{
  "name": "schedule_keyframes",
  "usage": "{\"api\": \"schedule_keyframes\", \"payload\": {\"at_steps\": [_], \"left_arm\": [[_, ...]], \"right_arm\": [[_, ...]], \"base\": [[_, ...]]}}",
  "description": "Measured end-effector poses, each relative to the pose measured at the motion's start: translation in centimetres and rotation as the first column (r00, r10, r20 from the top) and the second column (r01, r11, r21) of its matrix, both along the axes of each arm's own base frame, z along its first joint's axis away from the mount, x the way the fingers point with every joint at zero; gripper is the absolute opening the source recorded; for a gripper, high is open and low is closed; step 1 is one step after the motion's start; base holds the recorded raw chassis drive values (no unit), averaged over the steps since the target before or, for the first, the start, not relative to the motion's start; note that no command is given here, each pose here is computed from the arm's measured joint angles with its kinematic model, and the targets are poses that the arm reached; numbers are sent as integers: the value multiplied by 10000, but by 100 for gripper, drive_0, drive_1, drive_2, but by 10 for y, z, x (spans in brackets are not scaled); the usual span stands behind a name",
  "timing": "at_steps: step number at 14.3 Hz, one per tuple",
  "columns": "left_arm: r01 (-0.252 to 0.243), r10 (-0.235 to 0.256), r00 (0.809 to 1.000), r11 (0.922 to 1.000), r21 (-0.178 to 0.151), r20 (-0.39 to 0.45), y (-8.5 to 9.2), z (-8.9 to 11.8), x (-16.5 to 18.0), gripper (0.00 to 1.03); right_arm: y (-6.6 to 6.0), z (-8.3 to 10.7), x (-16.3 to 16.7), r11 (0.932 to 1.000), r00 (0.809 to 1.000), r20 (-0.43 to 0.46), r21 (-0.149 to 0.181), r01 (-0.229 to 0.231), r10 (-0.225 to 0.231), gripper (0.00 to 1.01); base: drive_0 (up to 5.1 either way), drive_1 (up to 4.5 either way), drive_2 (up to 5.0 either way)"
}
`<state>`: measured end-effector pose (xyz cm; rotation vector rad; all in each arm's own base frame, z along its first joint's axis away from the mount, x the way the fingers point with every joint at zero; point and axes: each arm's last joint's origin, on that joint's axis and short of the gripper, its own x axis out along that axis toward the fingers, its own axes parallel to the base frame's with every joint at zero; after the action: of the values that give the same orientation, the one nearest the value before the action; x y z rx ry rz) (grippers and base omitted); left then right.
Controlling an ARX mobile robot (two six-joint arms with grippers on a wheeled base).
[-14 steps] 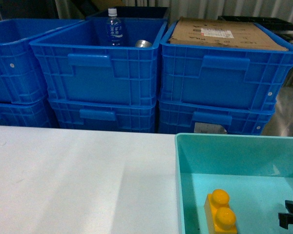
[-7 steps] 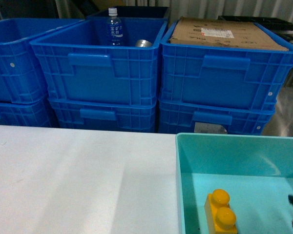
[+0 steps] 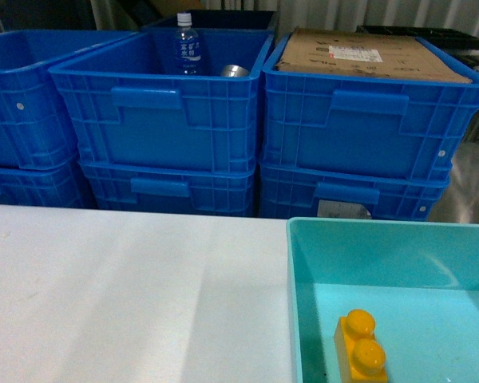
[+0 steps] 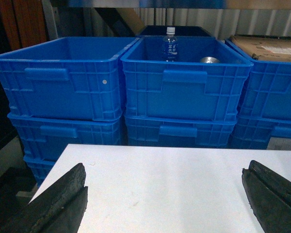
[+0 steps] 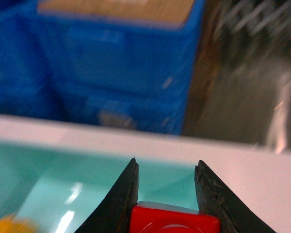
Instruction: Pick red block from blue box to shelf
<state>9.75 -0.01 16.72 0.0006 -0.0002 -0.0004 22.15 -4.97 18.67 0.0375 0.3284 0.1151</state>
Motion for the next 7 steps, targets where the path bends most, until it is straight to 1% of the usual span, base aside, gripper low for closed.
{"api": "schedule_keyframes", "payload": {"at_steps": [1, 2, 3, 4, 5, 6, 7], "left_arm": [[0, 0, 10000, 10000, 0, 0, 0, 0, 0, 98], [0, 0, 10000, 10000, 0, 0, 0, 0, 0, 98], [-4, 4, 10000, 10000, 0, 4, 0, 0, 0, 98], [0, 0, 10000, 10000, 0, 0, 0, 0, 0, 98], [0, 0, 10000, 10000, 0, 0, 0, 0, 0, 98], [-4, 4, 10000, 10000, 0, 0, 0, 0, 0, 98], [-11, 11, 10000, 10000, -4, 4, 0, 0, 0, 98]], "right_arm": [[-13, 23, -10, 9875, 9722, 2160, -1075, 1153, -900, 29], [-22, 43, -30, 9618, 8977, 4168, -1550, 2254, -1432, 29], [-24, 49, -53, 9387, 8285, 5316, -1625, 3040, -1763, 29], [-21, 41, -71, 9396, 8216, 5342, -1343, 3148, -1989, 29], [-15, 30, -85, 9601, 8471, 4986, -933, 2635, -1840, 29], [-8, 22, -94, 9786, 8642, 4808, -547, 1984, -1483, 29], [-1, 21, -96, 9941, 8875, 4508, -27, 1080, -952, 29]], "base": [[0, 0, 0], [0, 0, 0], [0, 0, 0], [0, 0, 0], [0, 0, 0], [0, 0, 0], [0, 0, 0]]}}
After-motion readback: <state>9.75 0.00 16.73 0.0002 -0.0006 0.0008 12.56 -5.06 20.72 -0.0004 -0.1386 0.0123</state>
